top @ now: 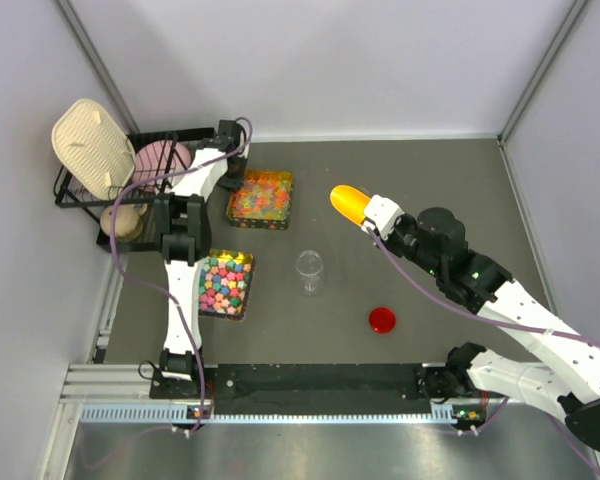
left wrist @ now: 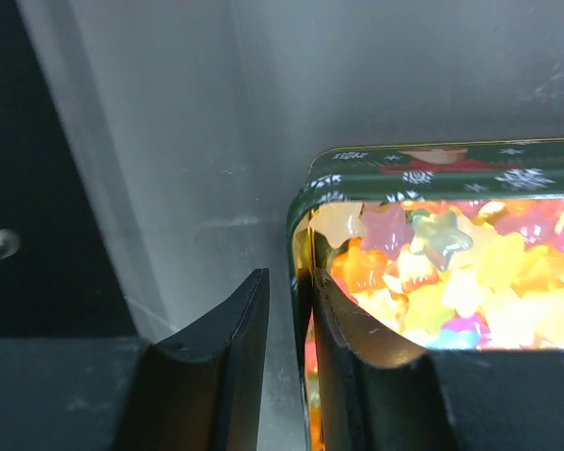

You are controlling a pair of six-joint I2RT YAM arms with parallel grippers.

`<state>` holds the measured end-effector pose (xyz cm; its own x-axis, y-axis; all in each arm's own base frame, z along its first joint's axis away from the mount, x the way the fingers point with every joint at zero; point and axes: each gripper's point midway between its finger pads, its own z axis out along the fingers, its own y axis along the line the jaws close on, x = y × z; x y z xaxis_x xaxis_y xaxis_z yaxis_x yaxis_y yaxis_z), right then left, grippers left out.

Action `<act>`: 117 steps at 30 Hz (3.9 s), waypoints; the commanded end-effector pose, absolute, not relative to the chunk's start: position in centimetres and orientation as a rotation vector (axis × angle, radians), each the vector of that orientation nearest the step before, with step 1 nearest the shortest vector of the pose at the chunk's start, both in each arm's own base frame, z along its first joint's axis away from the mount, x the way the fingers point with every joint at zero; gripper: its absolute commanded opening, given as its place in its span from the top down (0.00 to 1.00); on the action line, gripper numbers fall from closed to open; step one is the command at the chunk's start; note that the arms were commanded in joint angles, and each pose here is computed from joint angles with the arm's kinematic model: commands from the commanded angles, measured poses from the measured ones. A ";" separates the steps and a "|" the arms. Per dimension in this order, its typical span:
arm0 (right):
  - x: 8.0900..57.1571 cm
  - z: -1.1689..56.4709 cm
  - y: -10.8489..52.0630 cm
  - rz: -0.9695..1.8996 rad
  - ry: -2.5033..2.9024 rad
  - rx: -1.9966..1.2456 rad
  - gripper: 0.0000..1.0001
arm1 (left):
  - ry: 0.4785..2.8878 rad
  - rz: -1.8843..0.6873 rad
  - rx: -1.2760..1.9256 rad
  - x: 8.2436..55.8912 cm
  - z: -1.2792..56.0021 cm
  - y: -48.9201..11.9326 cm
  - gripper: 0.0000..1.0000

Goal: Pack the candies
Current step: Pick up the storage box at the center of the board, then scoop the fake candies from the storage box.

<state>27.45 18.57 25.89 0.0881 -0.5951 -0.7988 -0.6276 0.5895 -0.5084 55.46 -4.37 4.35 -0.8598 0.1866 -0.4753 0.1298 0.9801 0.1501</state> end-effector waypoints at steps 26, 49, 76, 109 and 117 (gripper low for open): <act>31.1 30.6 21.3 -0.045 1.587 -1.245 1.00 | 2.624 -0.254 0.221 54.5 5.0 -9.5 1.00; 38.7 35.8 24.3 -0.345 1.615 -1.324 1.00 | 2.219 -0.790 0.237 57.1 13.0 -16.4 1.00; 41.8 28.3 27.9 -0.624 1.607 -1.682 1.00 | 2.189 -0.251 0.073 54.9 15.4 -13.8 1.00; 43.1 19.6 32.7 -0.808 1.446 -2.094 1.00 | 2.216 -0.267 0.126 54.5 16.7 -15.3 1.00; 43.1 17.7 34.4 -0.729 1.464 -2.093 1.00 | 2.223 -0.285 0.141 54.5 16.7 -15.8 1.00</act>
